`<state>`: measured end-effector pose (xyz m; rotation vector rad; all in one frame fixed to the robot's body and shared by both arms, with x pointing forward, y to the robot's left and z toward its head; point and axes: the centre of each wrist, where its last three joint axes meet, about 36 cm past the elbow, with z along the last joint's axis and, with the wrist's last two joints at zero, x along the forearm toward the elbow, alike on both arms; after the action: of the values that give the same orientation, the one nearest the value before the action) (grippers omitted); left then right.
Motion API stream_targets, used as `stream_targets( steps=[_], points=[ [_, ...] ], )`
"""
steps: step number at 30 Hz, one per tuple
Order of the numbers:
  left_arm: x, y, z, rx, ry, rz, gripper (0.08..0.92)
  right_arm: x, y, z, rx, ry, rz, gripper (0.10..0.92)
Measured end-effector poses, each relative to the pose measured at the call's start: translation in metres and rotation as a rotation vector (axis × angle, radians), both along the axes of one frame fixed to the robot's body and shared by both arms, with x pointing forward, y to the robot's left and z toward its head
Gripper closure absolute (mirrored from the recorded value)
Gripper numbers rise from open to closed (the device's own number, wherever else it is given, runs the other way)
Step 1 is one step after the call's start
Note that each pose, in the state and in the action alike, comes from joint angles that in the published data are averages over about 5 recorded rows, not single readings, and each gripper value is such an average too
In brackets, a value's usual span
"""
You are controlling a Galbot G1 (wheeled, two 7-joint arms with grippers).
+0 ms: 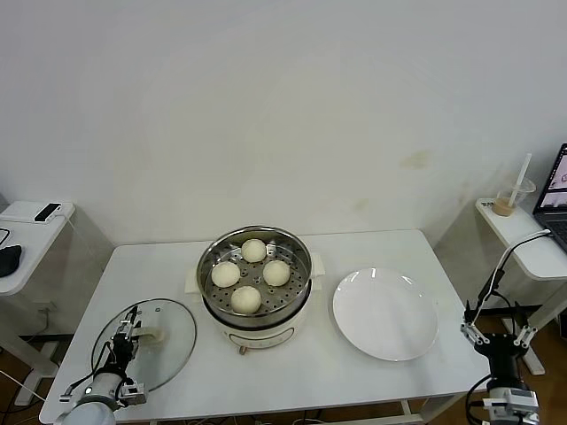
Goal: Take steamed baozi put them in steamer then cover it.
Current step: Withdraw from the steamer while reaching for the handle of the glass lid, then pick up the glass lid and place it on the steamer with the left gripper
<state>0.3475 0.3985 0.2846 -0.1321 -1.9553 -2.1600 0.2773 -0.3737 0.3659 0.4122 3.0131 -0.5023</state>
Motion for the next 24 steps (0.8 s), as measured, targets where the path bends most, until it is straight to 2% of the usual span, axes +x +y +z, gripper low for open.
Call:
stream_targets(
  steps=[8, 14, 19, 24],
  points=[
    [-0.002, -0.002, -0.003, -0.025, -0.005, 0.005, 0.7, -0.001, 0.002, 0.001, -0.002, 0.001, 0.01, 0.2],
    [-0.008, -0.006, 0.001, -0.05, -0.031, 0.009, 0.849, 0.0, 0.003, 0.002, -0.004, -0.002, 0.018, 0.2],
    [-0.014, -0.008, 0.01, -0.064, -0.06, 0.011, 0.861, 0.0, 0.005, 0.004, 0.002, -0.001, 0.033, 0.2],
    [-0.019, -0.007, 0.028, -0.06, -0.097, 0.018, 0.861, 0.0, 0.007, 0.004, 0.007, 0.002, 0.048, 0.2]
  ],
)
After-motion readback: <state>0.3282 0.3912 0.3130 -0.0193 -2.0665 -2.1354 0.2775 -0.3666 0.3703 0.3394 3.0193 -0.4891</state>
